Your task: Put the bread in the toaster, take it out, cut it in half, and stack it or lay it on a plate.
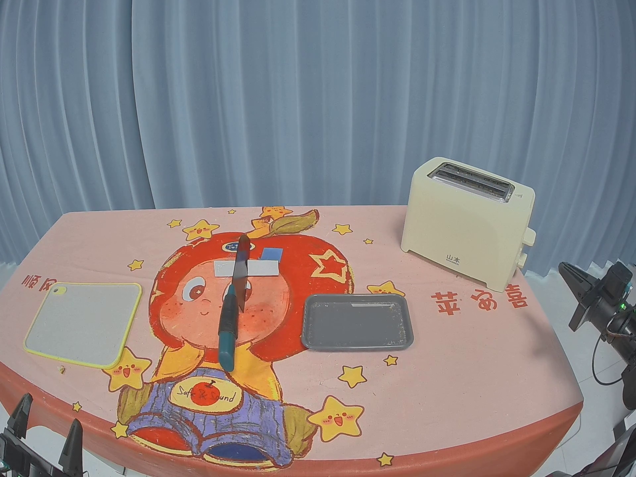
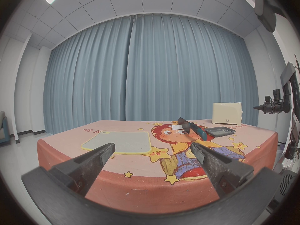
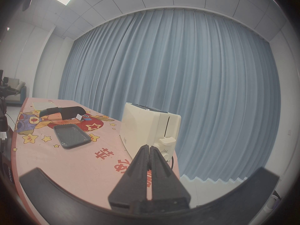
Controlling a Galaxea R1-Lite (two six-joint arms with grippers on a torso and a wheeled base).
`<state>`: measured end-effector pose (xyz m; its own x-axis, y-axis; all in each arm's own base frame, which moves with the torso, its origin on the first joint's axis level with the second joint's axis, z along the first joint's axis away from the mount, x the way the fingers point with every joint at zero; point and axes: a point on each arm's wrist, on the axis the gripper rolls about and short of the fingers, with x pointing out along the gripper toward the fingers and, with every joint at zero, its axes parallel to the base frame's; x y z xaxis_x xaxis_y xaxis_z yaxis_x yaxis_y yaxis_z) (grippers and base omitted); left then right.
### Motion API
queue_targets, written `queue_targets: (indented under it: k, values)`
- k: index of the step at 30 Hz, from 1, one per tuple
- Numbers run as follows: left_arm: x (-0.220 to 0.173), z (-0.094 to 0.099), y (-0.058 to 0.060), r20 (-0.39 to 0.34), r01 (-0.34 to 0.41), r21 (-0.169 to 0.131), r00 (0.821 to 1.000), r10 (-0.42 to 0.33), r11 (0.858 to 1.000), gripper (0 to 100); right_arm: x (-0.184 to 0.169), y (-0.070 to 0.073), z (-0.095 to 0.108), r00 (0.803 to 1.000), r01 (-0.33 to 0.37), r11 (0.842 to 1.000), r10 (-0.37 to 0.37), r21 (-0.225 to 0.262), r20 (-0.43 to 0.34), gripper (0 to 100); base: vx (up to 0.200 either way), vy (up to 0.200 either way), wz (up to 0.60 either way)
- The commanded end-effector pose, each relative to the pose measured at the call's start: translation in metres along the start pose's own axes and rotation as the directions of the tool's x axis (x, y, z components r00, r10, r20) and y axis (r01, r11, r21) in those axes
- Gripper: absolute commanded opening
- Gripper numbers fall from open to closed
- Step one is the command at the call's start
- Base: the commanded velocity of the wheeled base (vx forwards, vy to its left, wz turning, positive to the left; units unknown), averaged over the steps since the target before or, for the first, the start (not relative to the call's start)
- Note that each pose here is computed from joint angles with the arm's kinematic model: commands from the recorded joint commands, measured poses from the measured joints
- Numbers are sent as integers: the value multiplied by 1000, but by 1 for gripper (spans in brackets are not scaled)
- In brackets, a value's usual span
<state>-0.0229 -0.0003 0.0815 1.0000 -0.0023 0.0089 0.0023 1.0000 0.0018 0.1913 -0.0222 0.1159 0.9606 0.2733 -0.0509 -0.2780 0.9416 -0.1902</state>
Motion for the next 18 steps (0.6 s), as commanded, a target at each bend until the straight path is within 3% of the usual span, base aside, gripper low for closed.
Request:
queue_targets:
  k: [1,13,18]
  values:
    - [0,-5,0,-1,-1,0,1000,1,1000,100,0,1,-3,1000,-4,1000,4,4,-12,0,0,0,0]
    - [0,-5,0,-1,-1,0,1000,1,1000,100,-2,3,-7,999,-12,1000,12,2,-35,0,0,0,0]
    - [0,-5,0,-1,-1,0,1000,1,1000,100,-1,4,-16,996,-27,1000,26,-4,-79,0,0,0,0]
